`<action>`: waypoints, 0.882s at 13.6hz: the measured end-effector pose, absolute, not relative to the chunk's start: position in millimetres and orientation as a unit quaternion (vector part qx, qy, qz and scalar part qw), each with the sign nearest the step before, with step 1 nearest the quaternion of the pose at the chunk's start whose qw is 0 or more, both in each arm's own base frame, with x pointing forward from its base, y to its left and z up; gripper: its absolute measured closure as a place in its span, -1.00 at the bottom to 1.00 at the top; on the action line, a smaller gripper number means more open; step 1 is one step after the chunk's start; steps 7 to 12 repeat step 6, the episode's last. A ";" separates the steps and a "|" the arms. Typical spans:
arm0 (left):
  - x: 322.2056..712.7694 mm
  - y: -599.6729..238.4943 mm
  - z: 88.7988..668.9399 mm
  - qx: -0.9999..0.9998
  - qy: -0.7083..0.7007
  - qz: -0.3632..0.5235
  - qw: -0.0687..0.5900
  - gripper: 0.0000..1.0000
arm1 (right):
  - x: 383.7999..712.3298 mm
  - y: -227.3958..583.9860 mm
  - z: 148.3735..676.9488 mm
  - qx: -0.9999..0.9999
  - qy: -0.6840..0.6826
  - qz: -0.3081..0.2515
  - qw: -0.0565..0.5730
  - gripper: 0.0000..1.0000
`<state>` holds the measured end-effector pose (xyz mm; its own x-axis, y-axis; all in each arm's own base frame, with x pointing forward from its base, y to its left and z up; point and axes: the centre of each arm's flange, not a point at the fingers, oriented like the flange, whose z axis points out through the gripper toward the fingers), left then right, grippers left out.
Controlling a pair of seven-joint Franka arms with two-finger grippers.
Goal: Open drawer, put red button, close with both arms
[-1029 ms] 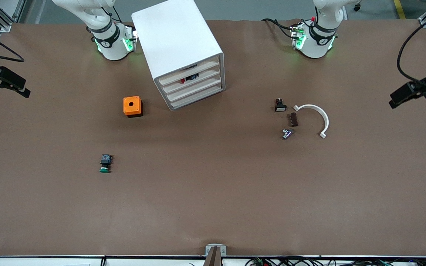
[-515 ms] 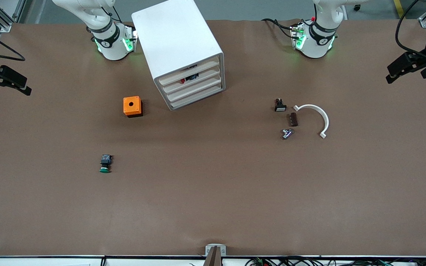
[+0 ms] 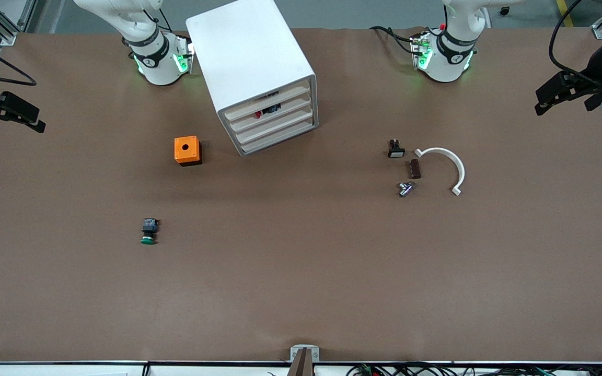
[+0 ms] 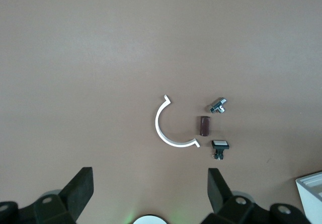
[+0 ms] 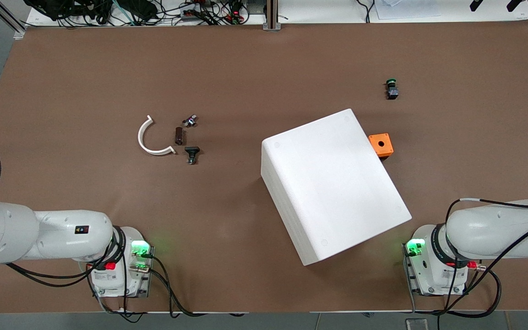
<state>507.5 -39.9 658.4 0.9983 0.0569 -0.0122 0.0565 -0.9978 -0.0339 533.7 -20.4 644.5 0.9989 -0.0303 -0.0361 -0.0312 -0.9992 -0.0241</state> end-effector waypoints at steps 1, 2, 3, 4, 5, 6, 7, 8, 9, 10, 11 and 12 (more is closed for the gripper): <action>507.4 -39.6 658.2 -0.999 -0.027 0.007 0.017 -1.00 | 534.1 -20.9 643.6 -1.000 0.016 0.019 0.010 -1.00; 507.4 -39.5 658.1 -0.999 -0.027 0.008 0.017 -1.00 | 534.1 -21.2 643.0 -1.000 0.016 0.020 0.009 -1.00; 507.3 -39.4 658.1 -0.999 -0.027 0.008 0.017 -1.00 | 533.8 -21.3 642.3 -1.000 0.016 0.023 0.009 -1.00; 507.3 -39.3 658.0 -0.999 -0.027 0.008 0.017 -1.00 | 533.4 -21.4 641.6 -1.000 0.016 0.026 0.009 -1.00; 507.3 -39.2 657.9 -0.999 -0.027 0.008 0.017 -1.00 | 533.3 -21.5 640.7 -0.999 0.016 0.028 0.009 -1.00; 507.3 -38.9 658.0 -0.999 -0.028 0.008 0.017 -1.00 | 533.8 -21.6 639.6 -0.999 0.016 0.030 0.009 -1.00; 507.3 -38.9 658.0 -0.999 -0.028 0.008 0.017 -1.00 | 533.8 -21.6 639.6 -0.999 0.016 0.030 0.009 -1.00; 507.3 -38.9 658.0 -0.999 -0.028 0.008 0.017 -1.00 | 533.8 -21.6 639.6 -0.999 0.016 0.030 0.009 -1.00; 507.3 -38.9 658.0 -0.999 -0.028 0.008 0.017 -1.00 | 533.8 -21.6 639.6 -0.999 0.016 0.030 0.009 -1.00; 507.3 -38.9 658.0 -0.999 -0.028 0.008 0.017 -1.00 | 533.8 -21.6 639.6 -0.999 0.016 0.030 0.009 -1.00; 507.3 -38.9 658.0 -0.999 -0.028 0.008 0.017 -1.00 | 533.8 -21.6 639.6 -0.999 0.016 0.030 0.009 -1.00; 507.3 -38.9 658.0 -0.999 -0.028 0.008 0.017 -1.00 | 533.8 -21.6 639.6 -0.999 0.016 0.030 0.009 -1.00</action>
